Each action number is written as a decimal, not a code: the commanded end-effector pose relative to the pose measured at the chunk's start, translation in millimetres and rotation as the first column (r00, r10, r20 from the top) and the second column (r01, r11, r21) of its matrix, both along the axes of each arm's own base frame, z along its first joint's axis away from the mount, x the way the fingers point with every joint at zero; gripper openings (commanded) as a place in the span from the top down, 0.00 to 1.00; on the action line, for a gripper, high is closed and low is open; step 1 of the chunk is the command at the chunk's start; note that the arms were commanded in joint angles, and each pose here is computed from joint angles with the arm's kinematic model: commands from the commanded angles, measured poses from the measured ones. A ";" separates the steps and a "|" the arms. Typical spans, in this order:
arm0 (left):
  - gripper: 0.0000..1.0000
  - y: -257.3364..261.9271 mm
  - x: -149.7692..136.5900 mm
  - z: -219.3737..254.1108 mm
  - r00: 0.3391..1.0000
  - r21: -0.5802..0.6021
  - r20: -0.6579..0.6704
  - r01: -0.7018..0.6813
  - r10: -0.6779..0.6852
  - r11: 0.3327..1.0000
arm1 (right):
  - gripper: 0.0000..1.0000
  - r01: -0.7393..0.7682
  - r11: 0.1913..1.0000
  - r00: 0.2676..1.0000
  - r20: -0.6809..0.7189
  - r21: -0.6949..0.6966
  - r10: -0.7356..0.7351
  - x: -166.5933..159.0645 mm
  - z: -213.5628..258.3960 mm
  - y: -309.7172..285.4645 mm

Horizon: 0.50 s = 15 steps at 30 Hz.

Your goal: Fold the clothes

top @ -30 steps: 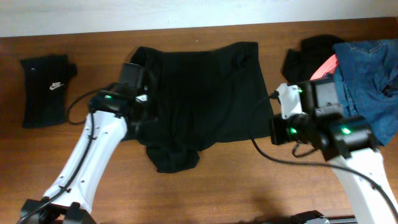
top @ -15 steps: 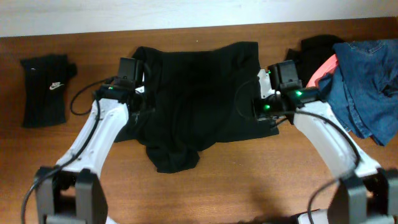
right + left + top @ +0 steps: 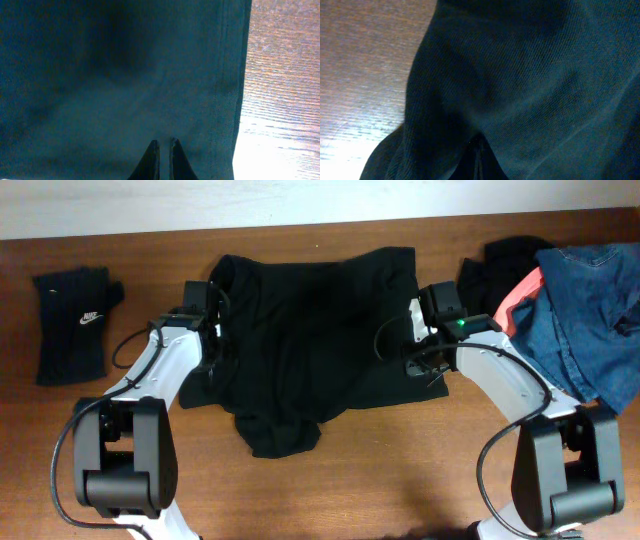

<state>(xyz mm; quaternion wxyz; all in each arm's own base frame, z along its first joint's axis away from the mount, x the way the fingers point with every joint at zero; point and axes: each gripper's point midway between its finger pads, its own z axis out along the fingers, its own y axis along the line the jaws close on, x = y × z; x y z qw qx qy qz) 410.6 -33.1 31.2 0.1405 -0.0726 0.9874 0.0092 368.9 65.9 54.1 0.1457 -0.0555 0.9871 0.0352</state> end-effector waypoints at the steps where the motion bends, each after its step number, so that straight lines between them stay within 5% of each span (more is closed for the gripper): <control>1: 0.99 0.8 6.0 -2.3 1.000 0.010 0.017 0.014 -0.014 1.000 | 0.96 0.033 0.999 0.999 -0.033 -0.034 -0.034 -0.8 -15.2 -11.8; 15: 0.99 6.1 17.9 -26.4 0.999 0.059 0.020 0.045 -0.046 0.997 | 0.96 0.034 0.998 0.999 -0.043 0.055 -0.032 8.3 -31.1 -4.3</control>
